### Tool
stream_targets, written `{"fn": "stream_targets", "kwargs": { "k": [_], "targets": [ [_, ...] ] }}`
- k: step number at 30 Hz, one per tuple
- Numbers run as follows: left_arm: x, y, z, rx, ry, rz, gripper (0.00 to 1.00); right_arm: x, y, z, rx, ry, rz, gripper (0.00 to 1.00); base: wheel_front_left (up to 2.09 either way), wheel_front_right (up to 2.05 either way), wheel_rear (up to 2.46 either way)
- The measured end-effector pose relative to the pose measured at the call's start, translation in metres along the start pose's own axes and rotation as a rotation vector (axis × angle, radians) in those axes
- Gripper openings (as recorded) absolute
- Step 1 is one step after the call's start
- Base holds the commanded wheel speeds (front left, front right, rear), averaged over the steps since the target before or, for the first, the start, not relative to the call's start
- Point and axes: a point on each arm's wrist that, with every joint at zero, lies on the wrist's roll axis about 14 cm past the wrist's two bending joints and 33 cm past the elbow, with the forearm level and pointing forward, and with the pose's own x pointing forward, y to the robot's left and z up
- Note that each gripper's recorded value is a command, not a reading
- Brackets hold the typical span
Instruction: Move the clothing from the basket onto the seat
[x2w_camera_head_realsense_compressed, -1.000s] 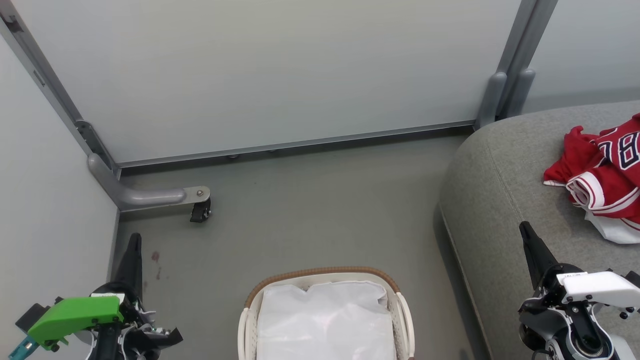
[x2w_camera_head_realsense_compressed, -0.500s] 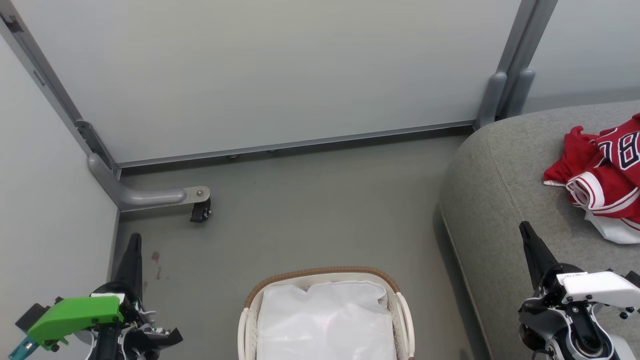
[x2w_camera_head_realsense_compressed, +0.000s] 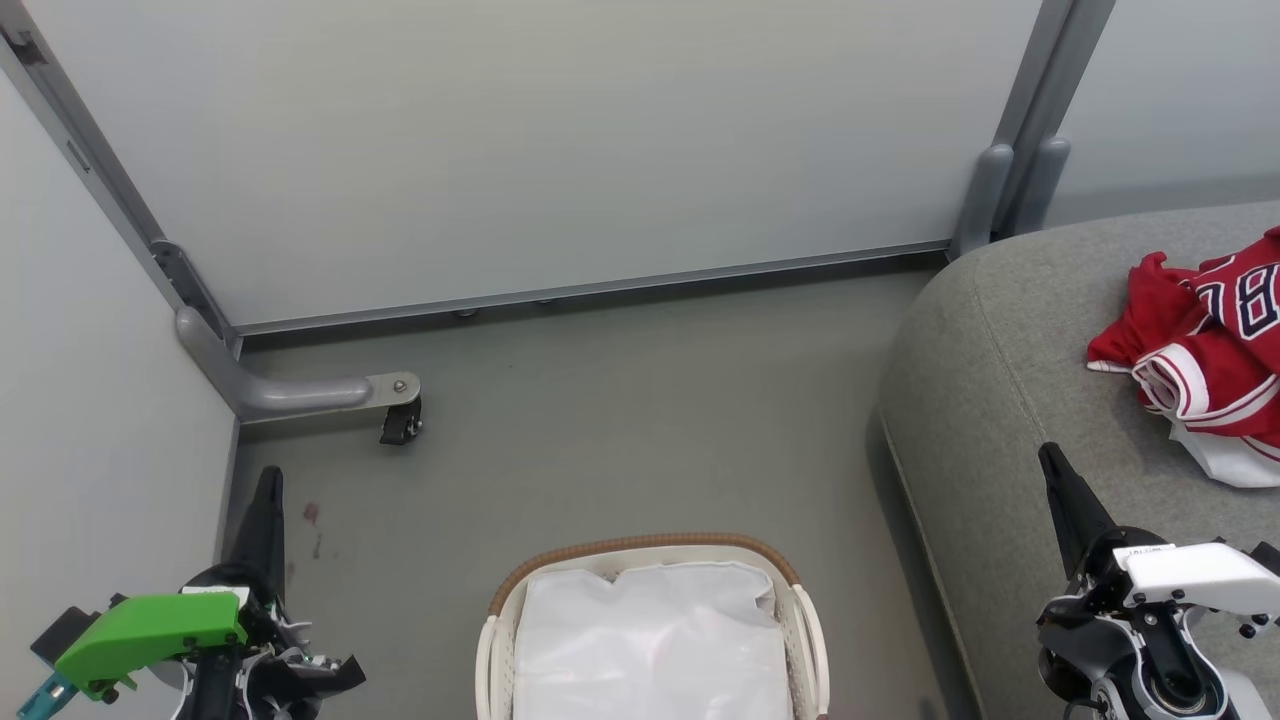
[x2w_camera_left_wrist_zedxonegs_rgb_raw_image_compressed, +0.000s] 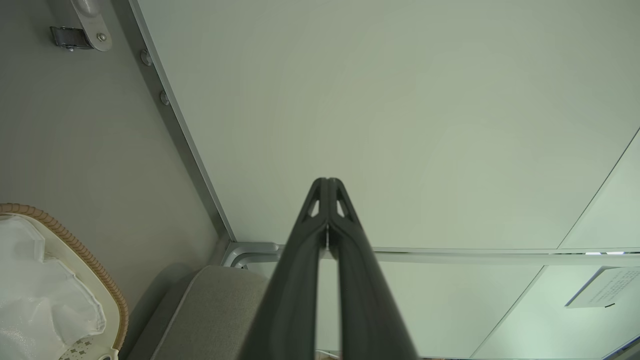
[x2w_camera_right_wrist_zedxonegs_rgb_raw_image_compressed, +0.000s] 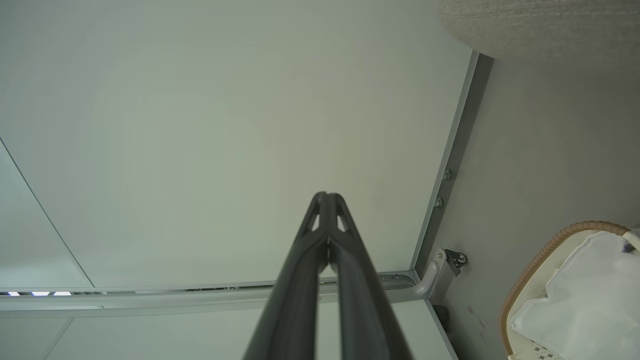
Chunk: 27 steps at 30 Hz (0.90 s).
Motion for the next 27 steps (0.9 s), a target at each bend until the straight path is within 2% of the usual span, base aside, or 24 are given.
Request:
{"fn": "stream_targets", "kwargs": {
  "k": [27],
  "targets": [
    [0.0,0.0,0.0,0.0,0.0,0.0,0.0,0.0,0.0,0.0,0.0,0.0,0.0,0.0,0.0,0.0,0.0]
  ]
}}
